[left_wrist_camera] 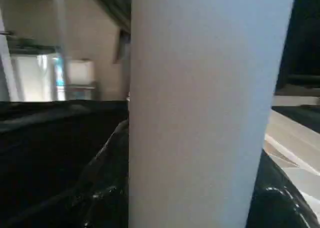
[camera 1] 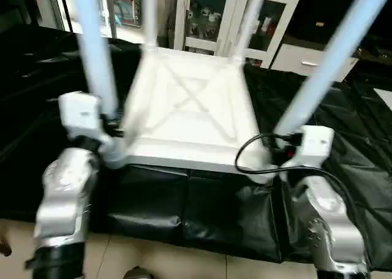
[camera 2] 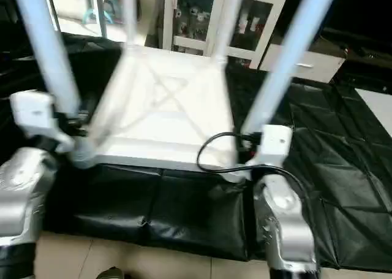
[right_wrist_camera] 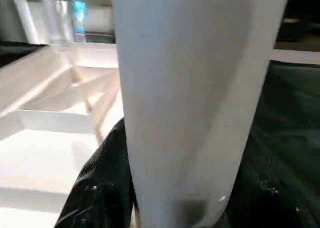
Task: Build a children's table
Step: Flip table
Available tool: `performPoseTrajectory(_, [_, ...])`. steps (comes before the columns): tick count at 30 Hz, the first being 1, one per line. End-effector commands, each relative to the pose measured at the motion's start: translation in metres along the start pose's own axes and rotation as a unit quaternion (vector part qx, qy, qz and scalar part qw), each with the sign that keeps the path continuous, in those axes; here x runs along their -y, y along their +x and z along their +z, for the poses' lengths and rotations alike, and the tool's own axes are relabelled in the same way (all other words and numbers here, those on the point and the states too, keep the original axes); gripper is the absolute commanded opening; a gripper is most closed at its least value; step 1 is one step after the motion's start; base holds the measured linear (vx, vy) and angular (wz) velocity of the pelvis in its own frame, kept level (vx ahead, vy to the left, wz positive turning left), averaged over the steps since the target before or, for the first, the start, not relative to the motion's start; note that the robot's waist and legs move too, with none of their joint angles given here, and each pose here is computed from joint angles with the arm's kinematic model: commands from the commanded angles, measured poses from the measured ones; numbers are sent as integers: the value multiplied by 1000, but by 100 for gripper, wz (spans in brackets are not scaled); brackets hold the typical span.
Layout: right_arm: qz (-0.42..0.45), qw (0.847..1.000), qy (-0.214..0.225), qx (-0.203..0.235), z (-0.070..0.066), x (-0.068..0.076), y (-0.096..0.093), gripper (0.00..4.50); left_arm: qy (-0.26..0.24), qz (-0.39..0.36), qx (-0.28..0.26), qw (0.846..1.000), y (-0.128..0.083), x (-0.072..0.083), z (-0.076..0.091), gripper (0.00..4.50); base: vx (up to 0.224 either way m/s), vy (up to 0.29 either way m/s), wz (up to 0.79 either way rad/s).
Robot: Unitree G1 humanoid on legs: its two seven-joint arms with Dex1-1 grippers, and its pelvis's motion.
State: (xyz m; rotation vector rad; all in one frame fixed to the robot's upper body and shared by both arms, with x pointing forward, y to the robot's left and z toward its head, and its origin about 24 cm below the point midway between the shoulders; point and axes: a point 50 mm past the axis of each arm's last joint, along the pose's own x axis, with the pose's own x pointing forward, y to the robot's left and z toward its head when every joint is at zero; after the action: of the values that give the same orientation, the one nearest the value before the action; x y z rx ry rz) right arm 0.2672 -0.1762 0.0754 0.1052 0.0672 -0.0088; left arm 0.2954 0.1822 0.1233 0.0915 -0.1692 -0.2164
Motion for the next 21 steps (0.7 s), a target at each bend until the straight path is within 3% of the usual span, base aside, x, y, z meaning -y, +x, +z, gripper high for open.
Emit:
performPoseTrajectory(1, [-37, 999, -20, 14, 9, 11, -2, 180, -2, -58, 26, 998, 10, 22, 10, 196, 0, 0, 0])
performPoseTrajectory(5, [-22, 1000, -16, 2, 7, 8, -3, 178, -1, -67, 21, 997, 9, 30, 8, 195, 0, 0, 0])
performPoseTrajectory(13, [30, 999, -24, 3, 10, -1, 3, 178, 8, -60, 5, 998, -4, 28, 3, 193, 0, 0, 0])
performPoseTrajectory(15, [49, 999, -19, 9, 12, -5, 4, 248, 15, -59, 4, 998, -4, 28, 4, 193, 0, 0, 0])
performPoseTrajectory(17, [51, 999, -15, 10, 12, -6, 5, 248, 8, -56, 5, 998, -4, 27, 6, 193, 0, 0, 0])
performPoseTrajectory(19, [52, 999, -12, 12, 13, -5, 5, 281, -10, -65, 12, 998, -5, 28, 9, 193, 0, 0, 0])
performPoseTrajectory(20, [52, 999, -12, 12, 13, -5, 5, 293, -9, -67, 13, 998, -6, 28, 10, 249, 0, 0, 0])
performPoseTrajectory(21, [53, 998, -11, 13, 14, -5, 5, 295, -11, -70, 13, 997, -6, 27, 11, 263, 0, 0, 0])
